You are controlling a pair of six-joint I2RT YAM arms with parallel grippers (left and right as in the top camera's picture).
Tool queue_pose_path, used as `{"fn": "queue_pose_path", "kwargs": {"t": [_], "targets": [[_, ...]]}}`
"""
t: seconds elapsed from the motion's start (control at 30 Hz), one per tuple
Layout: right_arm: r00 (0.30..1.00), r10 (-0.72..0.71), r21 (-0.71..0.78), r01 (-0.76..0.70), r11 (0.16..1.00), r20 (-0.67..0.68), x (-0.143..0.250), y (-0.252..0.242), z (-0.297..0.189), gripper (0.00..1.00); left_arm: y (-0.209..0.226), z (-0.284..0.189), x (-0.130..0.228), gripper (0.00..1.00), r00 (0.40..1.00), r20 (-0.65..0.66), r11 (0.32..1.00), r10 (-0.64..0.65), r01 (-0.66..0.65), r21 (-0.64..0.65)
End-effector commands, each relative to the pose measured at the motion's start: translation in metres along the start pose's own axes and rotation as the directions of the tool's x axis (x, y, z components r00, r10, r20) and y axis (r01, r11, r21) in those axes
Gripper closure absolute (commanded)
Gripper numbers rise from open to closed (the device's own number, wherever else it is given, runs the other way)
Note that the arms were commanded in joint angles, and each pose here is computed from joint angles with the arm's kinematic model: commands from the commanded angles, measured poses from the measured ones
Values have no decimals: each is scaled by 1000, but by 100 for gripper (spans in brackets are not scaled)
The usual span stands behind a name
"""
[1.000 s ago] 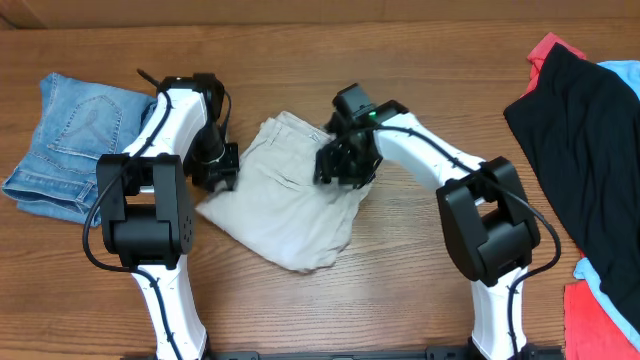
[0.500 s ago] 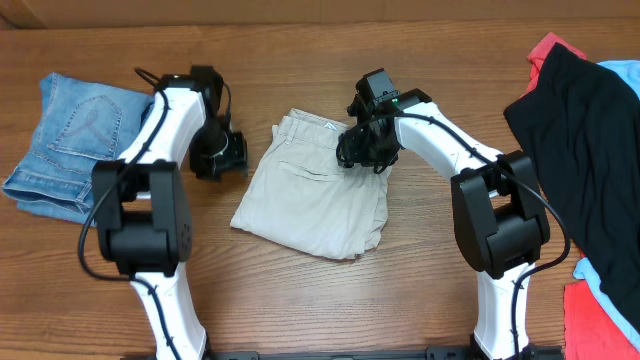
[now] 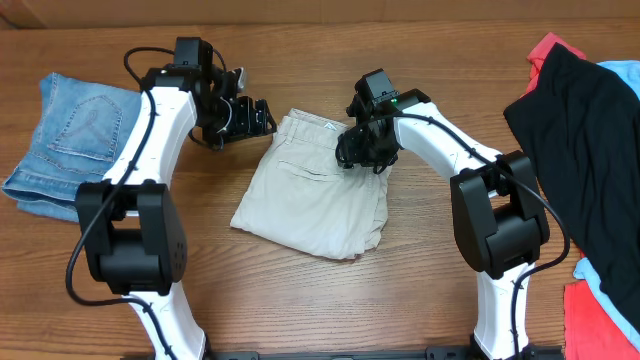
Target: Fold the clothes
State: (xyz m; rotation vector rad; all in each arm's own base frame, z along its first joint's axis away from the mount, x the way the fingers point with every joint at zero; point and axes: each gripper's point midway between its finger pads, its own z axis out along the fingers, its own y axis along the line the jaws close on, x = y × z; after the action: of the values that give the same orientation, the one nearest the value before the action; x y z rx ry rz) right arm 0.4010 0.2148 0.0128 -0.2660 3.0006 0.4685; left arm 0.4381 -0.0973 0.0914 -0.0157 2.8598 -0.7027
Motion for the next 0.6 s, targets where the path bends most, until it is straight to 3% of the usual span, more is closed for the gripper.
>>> {"fn": "queue_pose_path", "kwargs": {"t": [0.0,0.37,0.57], "targets": [[1000,10,95,-8,995,-19,2,-25,14,37,2,35,6,13,998,-64,998,12,-7,66],[1000,20,97,-17,995,-23,4,-25,14,37,-11,99,26,18,982,-187,966,9,39,254],[999,35,98,-33,995,-26,5,-26,14,37,-27,123,47,37,966,-241,963,90,-23,269]]}}
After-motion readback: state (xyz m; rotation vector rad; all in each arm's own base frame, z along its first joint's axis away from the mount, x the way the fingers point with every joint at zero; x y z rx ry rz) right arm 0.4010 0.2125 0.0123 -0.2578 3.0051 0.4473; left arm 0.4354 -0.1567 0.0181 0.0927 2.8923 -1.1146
